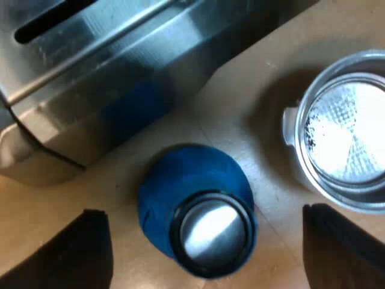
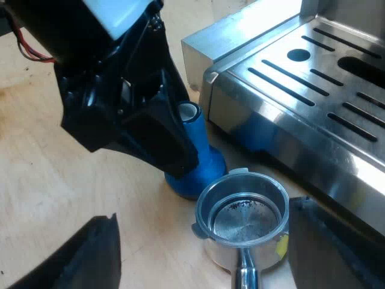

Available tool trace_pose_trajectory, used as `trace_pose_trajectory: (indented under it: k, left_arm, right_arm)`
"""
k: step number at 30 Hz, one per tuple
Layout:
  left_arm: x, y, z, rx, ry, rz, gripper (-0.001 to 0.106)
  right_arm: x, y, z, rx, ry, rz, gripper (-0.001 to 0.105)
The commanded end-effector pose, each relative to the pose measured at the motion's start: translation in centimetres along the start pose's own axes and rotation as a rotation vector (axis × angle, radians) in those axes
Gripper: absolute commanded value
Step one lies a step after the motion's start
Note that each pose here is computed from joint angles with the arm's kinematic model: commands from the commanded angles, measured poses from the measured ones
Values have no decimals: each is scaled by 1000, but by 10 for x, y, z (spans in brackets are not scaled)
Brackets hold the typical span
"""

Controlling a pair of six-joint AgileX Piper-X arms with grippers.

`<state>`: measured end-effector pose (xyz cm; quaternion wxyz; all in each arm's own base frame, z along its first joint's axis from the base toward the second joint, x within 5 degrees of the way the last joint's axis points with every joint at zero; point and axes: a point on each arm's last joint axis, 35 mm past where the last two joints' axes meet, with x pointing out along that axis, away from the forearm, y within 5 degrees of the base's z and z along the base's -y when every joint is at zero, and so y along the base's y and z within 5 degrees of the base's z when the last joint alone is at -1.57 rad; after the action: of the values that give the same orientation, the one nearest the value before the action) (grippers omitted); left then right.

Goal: Grind coffee beans and then tamp

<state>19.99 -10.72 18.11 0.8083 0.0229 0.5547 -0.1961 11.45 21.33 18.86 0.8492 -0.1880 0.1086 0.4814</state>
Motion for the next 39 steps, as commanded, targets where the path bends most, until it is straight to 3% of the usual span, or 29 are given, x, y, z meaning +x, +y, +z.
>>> trace_pose_trajectory:
  k: [1, 20, 24, 28, 31, 34, 39]
  left_arm:
    - [3, -1, 6, 5, -23, 0, 67]
    - [27, 3, 6, -2, 35, 24, 65]
    - [25, 2, 9, -2, 34, 24, 50]
    - [22, 1, 13, -1, 33, 24, 24]
    - [21, 1, 14, 1, 43, 25, 4]
    - [21, 1, 13, 2, 53, 27, 0]
    - [20, 1, 10, 18, 77, 31, 0]
  right_arm:
    - [0, -2, 3, -1, -19, -4, 61]
    - [0, -2, 3, -1, -19, -4, 61]
    - [0, -2, 3, -1, -19, -4, 61]
    - [0, -2, 3, 2, -19, -4, 61]
    - [0, -2, 3, 39, -19, -3, 61]
    - [0, -2, 2, 92, -12, -2, 61]
    - [0, -2, 2, 113, -12, -2, 61]
